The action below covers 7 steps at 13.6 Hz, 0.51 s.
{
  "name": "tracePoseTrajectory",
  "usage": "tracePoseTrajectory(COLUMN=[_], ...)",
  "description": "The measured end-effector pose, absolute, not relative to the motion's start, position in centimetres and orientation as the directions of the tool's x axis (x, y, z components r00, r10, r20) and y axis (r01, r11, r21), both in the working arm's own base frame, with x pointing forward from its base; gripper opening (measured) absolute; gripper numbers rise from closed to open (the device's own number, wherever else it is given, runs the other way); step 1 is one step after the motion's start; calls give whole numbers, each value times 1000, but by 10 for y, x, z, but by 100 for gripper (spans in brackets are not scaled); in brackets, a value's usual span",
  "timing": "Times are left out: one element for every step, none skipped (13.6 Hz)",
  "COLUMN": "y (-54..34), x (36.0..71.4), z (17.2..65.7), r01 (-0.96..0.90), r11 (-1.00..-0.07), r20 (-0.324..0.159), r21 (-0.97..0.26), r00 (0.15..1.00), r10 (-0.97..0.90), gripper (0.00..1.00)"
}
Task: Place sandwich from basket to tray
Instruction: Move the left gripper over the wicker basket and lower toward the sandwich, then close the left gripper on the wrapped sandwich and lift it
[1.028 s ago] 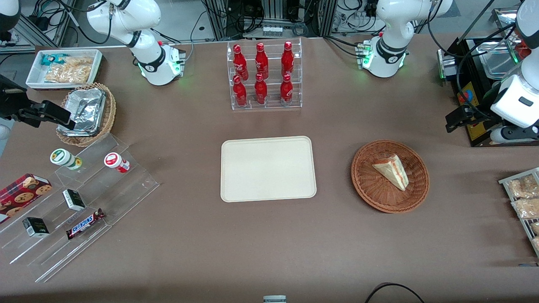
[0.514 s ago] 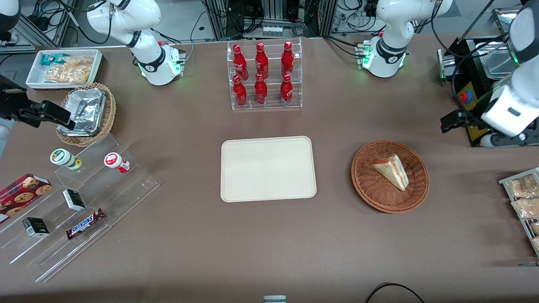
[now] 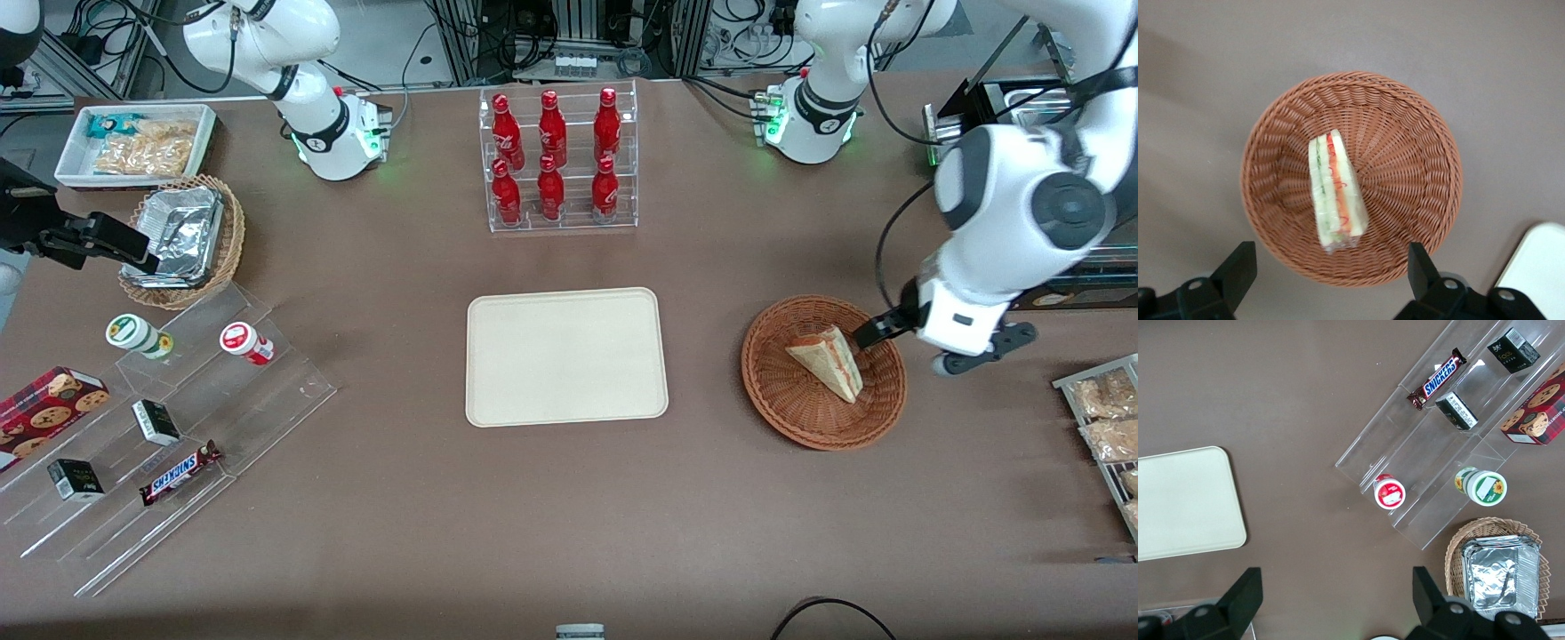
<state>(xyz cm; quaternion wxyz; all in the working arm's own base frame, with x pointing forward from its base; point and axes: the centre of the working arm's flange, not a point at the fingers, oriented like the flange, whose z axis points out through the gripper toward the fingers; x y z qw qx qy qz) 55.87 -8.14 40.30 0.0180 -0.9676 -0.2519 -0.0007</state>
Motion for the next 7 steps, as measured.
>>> tracePoseTrajectory(y=[-87,-89,-88,-87,-85,-84,-84], x=[554,549,545,541,537,533,530], z=[393,383,373,362,351,340,332], r01=[533,569,592,605,613,620,626], r11=[-845,-821,-804,-795,-790,-784,-779], r20=[15,16,19,25,30,27,20], r21=[-44,-50,-49,-41,-33,-33,-38], r00=[846,822,806,796,790,785,779], r10=[533,569,592,604,612,619,626], gripper=[100,100,100,100,100,100,100])
